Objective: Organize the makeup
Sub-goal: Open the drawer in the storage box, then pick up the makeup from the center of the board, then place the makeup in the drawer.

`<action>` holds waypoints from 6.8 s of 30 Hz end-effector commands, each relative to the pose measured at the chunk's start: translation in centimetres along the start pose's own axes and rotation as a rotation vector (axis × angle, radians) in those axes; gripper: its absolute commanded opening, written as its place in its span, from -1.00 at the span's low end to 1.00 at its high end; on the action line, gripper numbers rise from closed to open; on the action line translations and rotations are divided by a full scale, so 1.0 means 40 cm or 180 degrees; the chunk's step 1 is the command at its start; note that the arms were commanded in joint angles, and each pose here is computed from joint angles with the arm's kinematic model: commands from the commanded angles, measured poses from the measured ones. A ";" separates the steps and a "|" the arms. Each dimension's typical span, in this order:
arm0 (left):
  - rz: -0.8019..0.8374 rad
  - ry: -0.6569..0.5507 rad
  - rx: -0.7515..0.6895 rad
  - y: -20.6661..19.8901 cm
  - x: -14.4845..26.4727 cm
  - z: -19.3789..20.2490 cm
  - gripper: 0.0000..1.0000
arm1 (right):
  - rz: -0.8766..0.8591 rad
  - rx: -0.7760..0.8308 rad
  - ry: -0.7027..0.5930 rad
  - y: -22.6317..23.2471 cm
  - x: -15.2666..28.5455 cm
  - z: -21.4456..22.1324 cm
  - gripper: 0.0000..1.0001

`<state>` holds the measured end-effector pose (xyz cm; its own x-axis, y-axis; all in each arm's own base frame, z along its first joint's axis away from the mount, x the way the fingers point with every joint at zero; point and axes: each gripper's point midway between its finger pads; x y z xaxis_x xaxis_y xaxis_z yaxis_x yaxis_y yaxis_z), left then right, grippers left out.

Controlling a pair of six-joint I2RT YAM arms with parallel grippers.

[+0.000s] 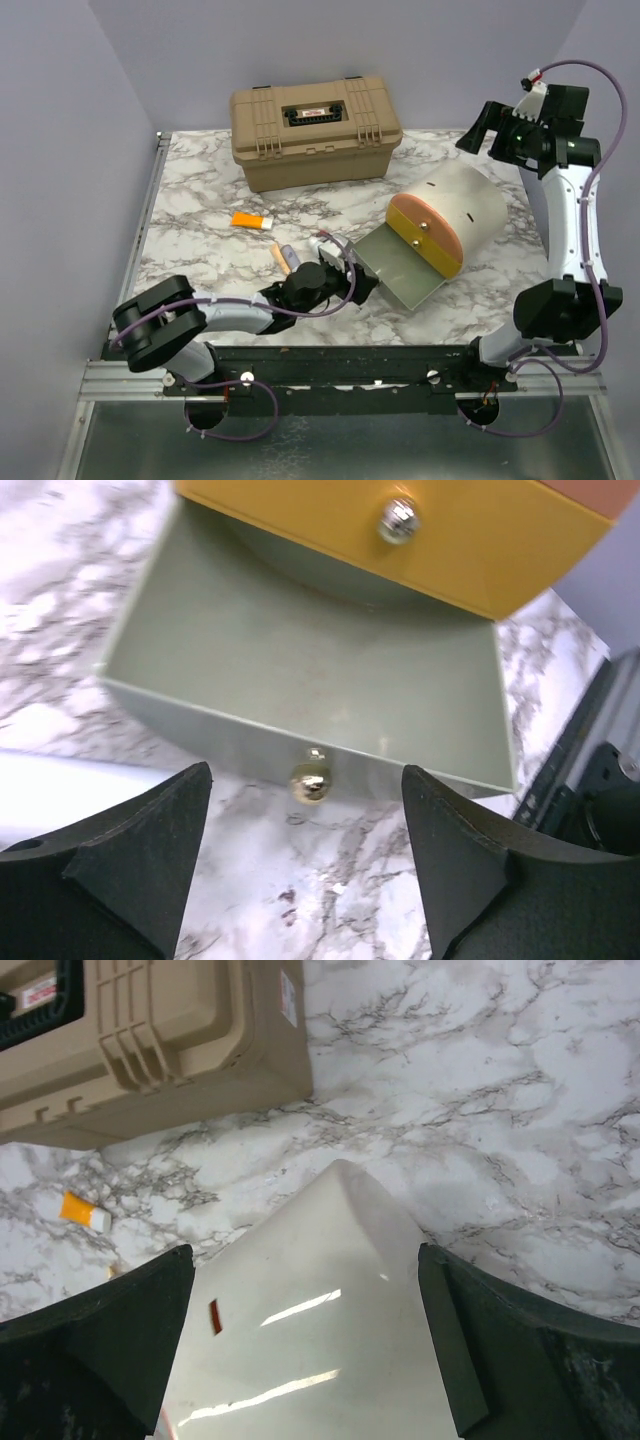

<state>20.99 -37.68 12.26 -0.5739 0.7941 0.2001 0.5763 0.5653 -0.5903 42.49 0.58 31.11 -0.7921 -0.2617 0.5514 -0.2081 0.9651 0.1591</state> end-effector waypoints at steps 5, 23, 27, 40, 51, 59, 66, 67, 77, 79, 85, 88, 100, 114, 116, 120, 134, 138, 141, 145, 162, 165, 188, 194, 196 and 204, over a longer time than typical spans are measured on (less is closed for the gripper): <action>-0.1225 -0.0743 0.0146 0.135 0.084 -0.147 0.74 | -0.0633 0.0193 -0.0523 0.156 0.168 -0.069 1.00; -0.2848 -0.1354 0.0709 0.374 0.350 -0.296 0.92 | -0.1453 0.0816 -0.0110 0.542 0.113 0.003 0.77; -0.2711 -0.1423 0.0950 0.377 0.380 -0.293 0.82 | -0.1312 0.0942 0.0201 0.577 0.051 0.079 0.75; -0.2384 -0.0539 0.2129 0.293 0.170 -0.182 0.68 | -0.1109 0.0817 0.0068 0.552 0.067 0.084 0.78; -0.2844 -0.1394 0.2303 0.388 0.322 -0.250 0.74 | -0.1502 0.1173 0.0688 0.675 0.008 0.208 0.72; -0.3165 -0.1757 0.2382 0.449 0.476 -0.246 0.74 | -0.1294 0.1595 0.1473 0.750 -0.163 0.447 0.56; -0.2984 -0.2055 0.2430 0.426 0.525 -0.300 0.79 | -0.1151 0.1792 0.1552 0.753 -0.231 0.587 0.46; -0.2967 -0.2083 0.2441 0.424 0.528 -0.302 0.79 | -0.1159 0.1825 0.1659 0.750 -0.237 0.608 0.39; -0.2931 -0.1966 0.2486 0.426 0.510 -0.282 0.79 | -0.1077 0.2140 0.2082 0.761 -0.307 0.713 0.29; -0.2910 -0.1929 0.2503 0.424 0.503 -0.278 0.79 | -0.1025 0.2171 0.2098 0.756 -0.320 0.719 0.28; -0.2900 -0.1917 0.2528 0.429 0.503 -0.266 0.79 | -0.0943 0.2230 0.2135 0.748 -0.334 0.734 0.21; -0.2893 -0.1921 0.2547 0.431 0.501 -0.262 0.79 | -0.0893 0.2317 0.2135 0.747 -0.340 0.749 0.16; -0.2818 -0.1957 0.2487 0.417 0.498 -0.288 0.78 | -0.0790 0.2398 0.2102 0.760 -0.351 0.769 0.03; -0.2748 -0.2023 0.2469 0.411 0.515 -0.296 0.75 | -0.0916 0.2404 0.2208 0.792 -0.356 0.819 0.17; -0.2749 -0.2007 0.2468 0.410 0.512 -0.296 0.75 | -0.0919 0.2398 0.2233 0.791 -0.357 0.828 0.18; -0.2748 -0.2000 0.2487 0.411 0.511 -0.291 0.75 | -0.0903 0.2403 0.2206 0.790 -0.358 0.829 0.12; -0.2767 -0.2025 0.2481 0.416 0.516 -0.288 0.75 | -0.1152 0.1949 0.1381 0.880 -0.198 0.588 -0.42; -0.2797 -0.2004 0.2502 0.423 0.513 -0.277 0.75 | -0.1126 0.1711 0.1016 0.865 -0.114 0.507 -0.42; -0.2829 -0.1968 0.2488 0.426 0.509 -0.273 0.75 | -0.0956 0.1658 0.0900 0.820 -0.074 0.489 -0.42; -0.2853 -0.1923 0.2438 0.426 0.502 -0.274 0.75 | -0.0535 0.1732 0.0989 0.734 -0.043 0.493 -0.42; -0.2793 -0.1714 0.2399 0.427 0.462 -0.254 0.77 | 0.0445 0.1915 0.1256 0.491 0.018 0.533 -0.42; -0.2778 -0.1701 0.2407 0.426 0.459 -0.252 0.77 | 0.0467 0.1882 0.1350 0.465 0.020 0.551 -0.42; -0.2690 -0.1580 0.2346 0.422 0.430 -0.248 0.77 | 0.0575 0.2067 0.1998 0.376 -0.018 0.672 -0.33; -0.2689 -0.1560 0.2345 0.422 0.426 -0.246 0.76 | 0.0621 0.2136 0.2012 0.375 -0.037 0.670 -0.09; -0.2685 -0.1562 0.2345 0.421 0.427 -0.246 0.77 | 0.0635 0.2161 0.2029 0.372 -0.042 0.674 -0.01; -0.2690 -0.1553 0.2340 0.424 0.427 -0.242 0.77 | 0.0705 0.2190 0.1972 0.371 -0.059 0.663 0.20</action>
<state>26.74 -12.41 13.82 -0.8631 -0.0263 0.5044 -0.4566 0.4673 -0.7570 24.60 15.55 9.83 -0.3993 0.1418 0.9058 -0.5642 0.7408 -0.3646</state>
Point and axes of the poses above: each gripper's point midway between its finger pads, its own x axis back along the fingers, its own y axis along the line the jaws close on, z = x × y, and after that the axes turned 14 degrees about x, right-handed
